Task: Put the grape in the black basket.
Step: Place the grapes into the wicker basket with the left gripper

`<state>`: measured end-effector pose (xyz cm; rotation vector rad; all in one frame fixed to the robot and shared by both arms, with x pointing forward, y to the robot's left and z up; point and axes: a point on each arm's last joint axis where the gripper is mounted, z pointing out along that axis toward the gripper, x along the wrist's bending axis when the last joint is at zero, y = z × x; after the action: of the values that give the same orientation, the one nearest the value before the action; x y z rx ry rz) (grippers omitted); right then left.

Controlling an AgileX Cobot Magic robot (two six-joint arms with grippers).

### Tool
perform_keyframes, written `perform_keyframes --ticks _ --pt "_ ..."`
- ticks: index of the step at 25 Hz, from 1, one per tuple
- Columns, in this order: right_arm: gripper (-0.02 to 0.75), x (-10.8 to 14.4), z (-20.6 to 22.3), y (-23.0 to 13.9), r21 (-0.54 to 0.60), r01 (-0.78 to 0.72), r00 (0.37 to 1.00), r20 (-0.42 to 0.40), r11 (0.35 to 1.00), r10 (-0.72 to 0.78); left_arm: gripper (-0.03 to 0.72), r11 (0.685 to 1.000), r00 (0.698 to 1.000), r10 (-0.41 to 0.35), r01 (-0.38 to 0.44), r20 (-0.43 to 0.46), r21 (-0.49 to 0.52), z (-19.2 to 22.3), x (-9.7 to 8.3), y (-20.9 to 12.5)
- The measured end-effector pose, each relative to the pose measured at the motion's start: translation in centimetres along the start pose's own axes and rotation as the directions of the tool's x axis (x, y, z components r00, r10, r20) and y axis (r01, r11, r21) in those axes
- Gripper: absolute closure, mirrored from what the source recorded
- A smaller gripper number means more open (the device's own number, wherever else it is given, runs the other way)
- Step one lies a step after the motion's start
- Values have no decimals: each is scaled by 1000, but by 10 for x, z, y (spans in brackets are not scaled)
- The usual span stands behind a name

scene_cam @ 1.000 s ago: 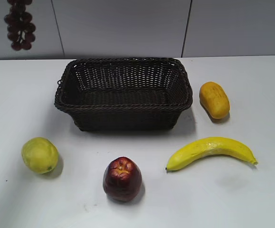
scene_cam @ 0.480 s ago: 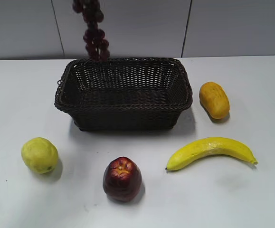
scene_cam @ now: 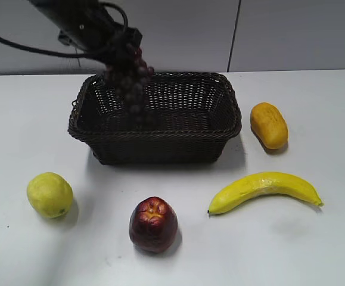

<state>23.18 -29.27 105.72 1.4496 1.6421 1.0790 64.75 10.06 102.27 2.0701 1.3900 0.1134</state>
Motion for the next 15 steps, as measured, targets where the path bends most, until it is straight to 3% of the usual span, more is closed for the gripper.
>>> perform_keyframes --ticks 4,9,11,14,15 --pt "153 0 0 0 0 0 1000 0 1000 0 556 992 1000 -16 16 4 122 29 7 -16" --pt "153 0 0 0 0 0 1000 0 1000 0 539 991 1000 -21 21 1 135 37 10 -19" --pt "153 0 0 0 0 0 1000 0 1000 0 425 991 1000 -20 20 1 131 37 9 -18" --pt "153 0 0 0 0 0 1000 0 1000 0 131 991 1000 -19 18 6 132 32 8 -17" --pt "153 0 0 0 0 0 1000 0 1000 0 100 991 1000 -18 16 8 136 30 7 -17"
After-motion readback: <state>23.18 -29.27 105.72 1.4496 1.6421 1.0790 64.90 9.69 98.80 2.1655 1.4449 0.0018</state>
